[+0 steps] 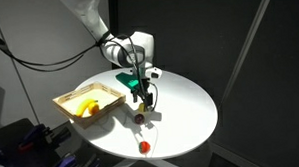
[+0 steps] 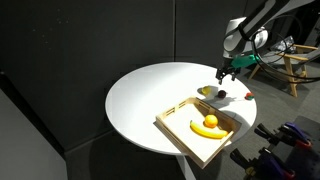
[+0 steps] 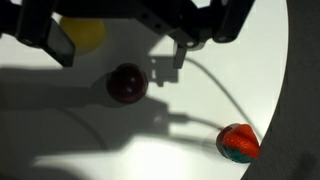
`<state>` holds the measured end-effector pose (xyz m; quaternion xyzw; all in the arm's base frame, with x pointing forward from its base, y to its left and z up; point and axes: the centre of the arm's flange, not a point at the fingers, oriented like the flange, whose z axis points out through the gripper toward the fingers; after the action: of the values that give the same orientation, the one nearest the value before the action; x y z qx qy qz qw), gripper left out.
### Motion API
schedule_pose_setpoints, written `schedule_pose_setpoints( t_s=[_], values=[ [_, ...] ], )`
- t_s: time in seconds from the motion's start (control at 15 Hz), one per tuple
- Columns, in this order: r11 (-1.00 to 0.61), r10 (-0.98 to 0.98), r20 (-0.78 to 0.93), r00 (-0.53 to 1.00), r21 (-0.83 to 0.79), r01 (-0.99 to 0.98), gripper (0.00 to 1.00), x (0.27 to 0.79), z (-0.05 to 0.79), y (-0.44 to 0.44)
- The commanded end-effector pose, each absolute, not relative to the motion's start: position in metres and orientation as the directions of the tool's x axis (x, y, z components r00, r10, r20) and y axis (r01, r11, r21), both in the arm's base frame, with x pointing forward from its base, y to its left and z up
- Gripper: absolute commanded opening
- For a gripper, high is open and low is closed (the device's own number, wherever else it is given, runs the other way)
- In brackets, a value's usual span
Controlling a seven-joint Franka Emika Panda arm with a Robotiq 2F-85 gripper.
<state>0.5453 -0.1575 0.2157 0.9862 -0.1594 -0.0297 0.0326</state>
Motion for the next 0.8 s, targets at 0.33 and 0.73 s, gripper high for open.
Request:
schedule_pose_setpoints(
  t_s=[0.33, 0.73],
  values=[
    [-0.948, -0.315, -0.053, 0.948, 0.058, -0.312, 1.00, 0.546, 0.204, -0.162],
    [-0.949, -0.314, -0.054, 0.948, 0.056, -0.311, 1.00, 0.547, 0.186, -0.163]
  ],
)
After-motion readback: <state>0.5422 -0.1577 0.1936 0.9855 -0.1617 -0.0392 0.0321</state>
